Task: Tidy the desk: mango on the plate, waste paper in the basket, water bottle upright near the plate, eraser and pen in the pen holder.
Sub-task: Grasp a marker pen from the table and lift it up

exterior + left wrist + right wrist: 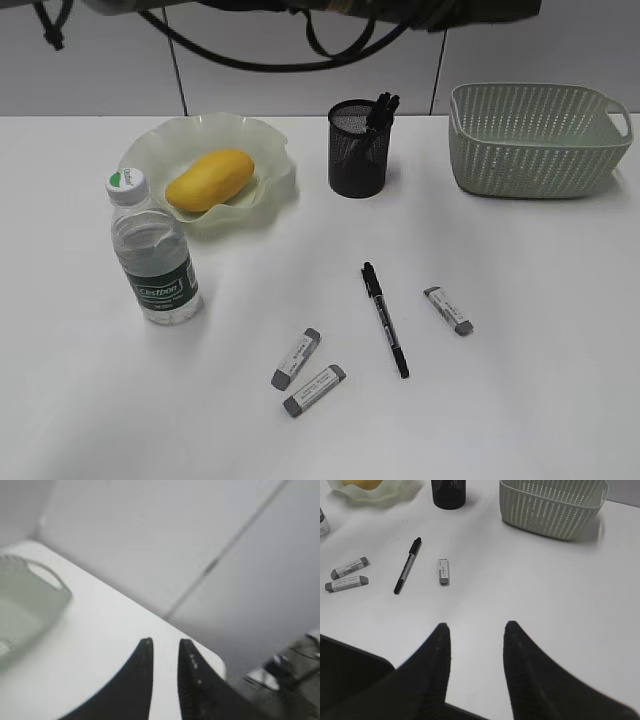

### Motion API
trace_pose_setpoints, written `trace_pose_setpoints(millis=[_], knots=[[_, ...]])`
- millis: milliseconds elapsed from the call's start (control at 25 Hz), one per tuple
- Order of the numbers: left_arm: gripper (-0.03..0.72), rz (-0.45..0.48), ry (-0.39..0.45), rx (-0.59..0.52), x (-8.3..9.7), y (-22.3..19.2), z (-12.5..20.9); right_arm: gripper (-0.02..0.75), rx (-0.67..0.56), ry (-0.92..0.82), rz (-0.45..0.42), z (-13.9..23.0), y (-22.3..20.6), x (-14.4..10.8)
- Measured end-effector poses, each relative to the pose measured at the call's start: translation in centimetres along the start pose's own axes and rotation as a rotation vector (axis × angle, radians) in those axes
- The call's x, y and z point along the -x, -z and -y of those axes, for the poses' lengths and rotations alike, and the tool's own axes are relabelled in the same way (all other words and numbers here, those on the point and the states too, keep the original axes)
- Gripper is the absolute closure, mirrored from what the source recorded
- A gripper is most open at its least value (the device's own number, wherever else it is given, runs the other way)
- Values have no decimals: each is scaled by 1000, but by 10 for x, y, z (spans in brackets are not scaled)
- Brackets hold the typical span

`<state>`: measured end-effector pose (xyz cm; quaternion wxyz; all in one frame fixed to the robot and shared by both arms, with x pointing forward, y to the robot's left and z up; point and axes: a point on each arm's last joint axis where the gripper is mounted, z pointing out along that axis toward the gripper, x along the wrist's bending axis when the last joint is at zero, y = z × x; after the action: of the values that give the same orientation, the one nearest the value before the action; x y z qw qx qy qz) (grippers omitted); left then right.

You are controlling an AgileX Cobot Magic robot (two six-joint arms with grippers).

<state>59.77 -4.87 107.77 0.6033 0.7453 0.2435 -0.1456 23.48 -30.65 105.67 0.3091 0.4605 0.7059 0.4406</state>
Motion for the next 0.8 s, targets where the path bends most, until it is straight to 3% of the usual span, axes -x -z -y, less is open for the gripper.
trace_pose_setpoints(millis=[120, 200, 360, 480, 600, 680, 800], knots=[[591, 81, 148, -129, -7, 13, 31, 442, 0, 0, 0, 0, 0, 0], [602, 76, 225, -188, -16, 20, 54, 442, 0, 0, 0, 0, 0, 0], [636, 16, 230, -236, -16, 35, 87, 442, 0, 0, 0, 0, 0, 0], [643, -113, 78, -186, -8, 52, 84, 442, 0, 0, 0, 0, 0, 0], [647, -325, -182, -70, 7, 79, 57, 442, 0, 0, 0, 0, 0, 0], [647, -507, -338, 8, 18, 104, 38, 442, 0, 0, 0, 0, 0, 0], [647, -832, -465, 50, 20, 142, 35, 442, 0, 0, 0, 0, 0, 0]])
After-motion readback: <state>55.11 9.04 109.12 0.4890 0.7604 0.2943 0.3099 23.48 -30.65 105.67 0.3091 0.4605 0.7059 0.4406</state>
